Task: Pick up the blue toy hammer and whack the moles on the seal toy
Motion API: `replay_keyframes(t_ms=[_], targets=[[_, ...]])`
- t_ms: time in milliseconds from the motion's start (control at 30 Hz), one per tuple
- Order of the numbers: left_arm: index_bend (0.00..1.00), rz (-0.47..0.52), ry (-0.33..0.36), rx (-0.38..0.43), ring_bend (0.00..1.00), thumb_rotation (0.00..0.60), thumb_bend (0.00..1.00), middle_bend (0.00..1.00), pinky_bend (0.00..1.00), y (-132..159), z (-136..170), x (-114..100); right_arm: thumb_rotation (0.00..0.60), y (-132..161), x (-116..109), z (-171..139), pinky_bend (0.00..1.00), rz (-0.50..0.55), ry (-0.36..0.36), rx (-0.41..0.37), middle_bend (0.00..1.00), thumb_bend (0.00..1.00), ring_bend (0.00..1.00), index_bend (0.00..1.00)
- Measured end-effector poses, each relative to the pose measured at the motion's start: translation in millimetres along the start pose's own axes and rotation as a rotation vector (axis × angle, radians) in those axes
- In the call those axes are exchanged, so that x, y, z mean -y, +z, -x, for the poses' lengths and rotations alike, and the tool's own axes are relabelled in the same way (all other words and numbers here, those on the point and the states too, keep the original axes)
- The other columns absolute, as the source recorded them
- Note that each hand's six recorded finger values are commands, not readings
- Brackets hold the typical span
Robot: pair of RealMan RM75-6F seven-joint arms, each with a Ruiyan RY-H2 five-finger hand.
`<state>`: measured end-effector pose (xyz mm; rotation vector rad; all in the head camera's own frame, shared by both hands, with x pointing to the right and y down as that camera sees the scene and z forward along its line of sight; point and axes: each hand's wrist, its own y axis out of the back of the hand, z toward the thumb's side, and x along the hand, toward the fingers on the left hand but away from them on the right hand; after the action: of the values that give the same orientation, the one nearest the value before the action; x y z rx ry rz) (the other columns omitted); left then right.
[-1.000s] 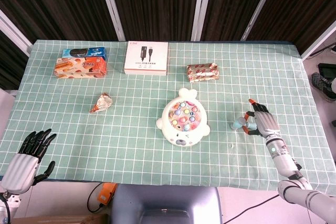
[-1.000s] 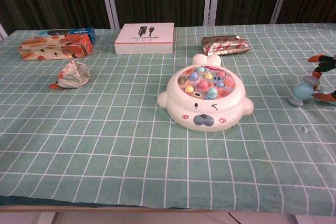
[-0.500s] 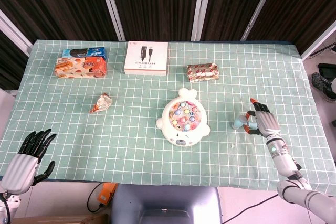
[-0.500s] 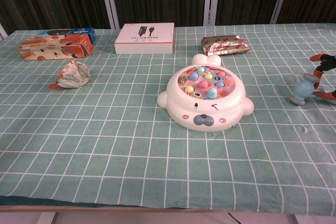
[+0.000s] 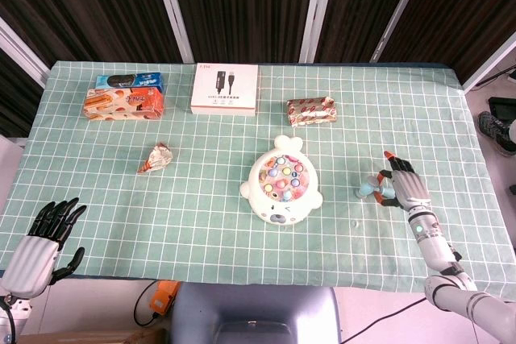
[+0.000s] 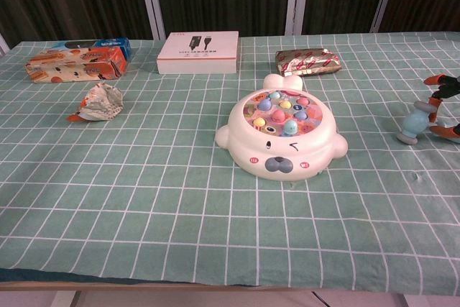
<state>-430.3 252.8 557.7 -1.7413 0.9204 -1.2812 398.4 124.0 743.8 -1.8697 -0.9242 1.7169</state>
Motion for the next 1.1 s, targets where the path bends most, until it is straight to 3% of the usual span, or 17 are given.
replay_keyframes(t_ms=[233,367,533,667,1100], targets=[[0.00,0.002,0.000,0.001,0.00,0.600,0.41,0.00,0.02,0.1,0.3,0.0,0.600,0.0,-0.4,0.1,0.02,-0.005,-0.006,0.006,0.18,0.55,0.02,0.84],[0.00,0.001,-0.001,0.001,0.00,0.600,0.41,0.00,0.02,0.0,0.0,0.2,0.600,-0.1,-0.1,0.3,0.03,-0.009,-0.007,0.009,0.21,0.55,0.08,0.86],[0.00,0.000,-0.002,0.001,0.00,0.600,0.41,0.00,0.02,0.1,0.0,0.4,0.600,-0.1,0.2,0.5,0.09,-0.020,-0.007,0.008,0.34,0.55,0.22,0.86],[0.00,0.000,-0.002,0.001,0.00,0.600,0.41,0.00,0.02,0.2,0.0,0.5,0.600,0.1,0.3,0.4,0.14,-0.029,-0.006,0.006,0.38,0.55,0.29,0.86],[0.00,0.002,-0.002,0.002,0.00,0.600,0.41,0.00,0.02,0.2,0.5,0.1,0.600,1.3,1.7,-0.9,0.18,-0.073,-0.015,0.000,0.54,0.55,0.37,0.94]])
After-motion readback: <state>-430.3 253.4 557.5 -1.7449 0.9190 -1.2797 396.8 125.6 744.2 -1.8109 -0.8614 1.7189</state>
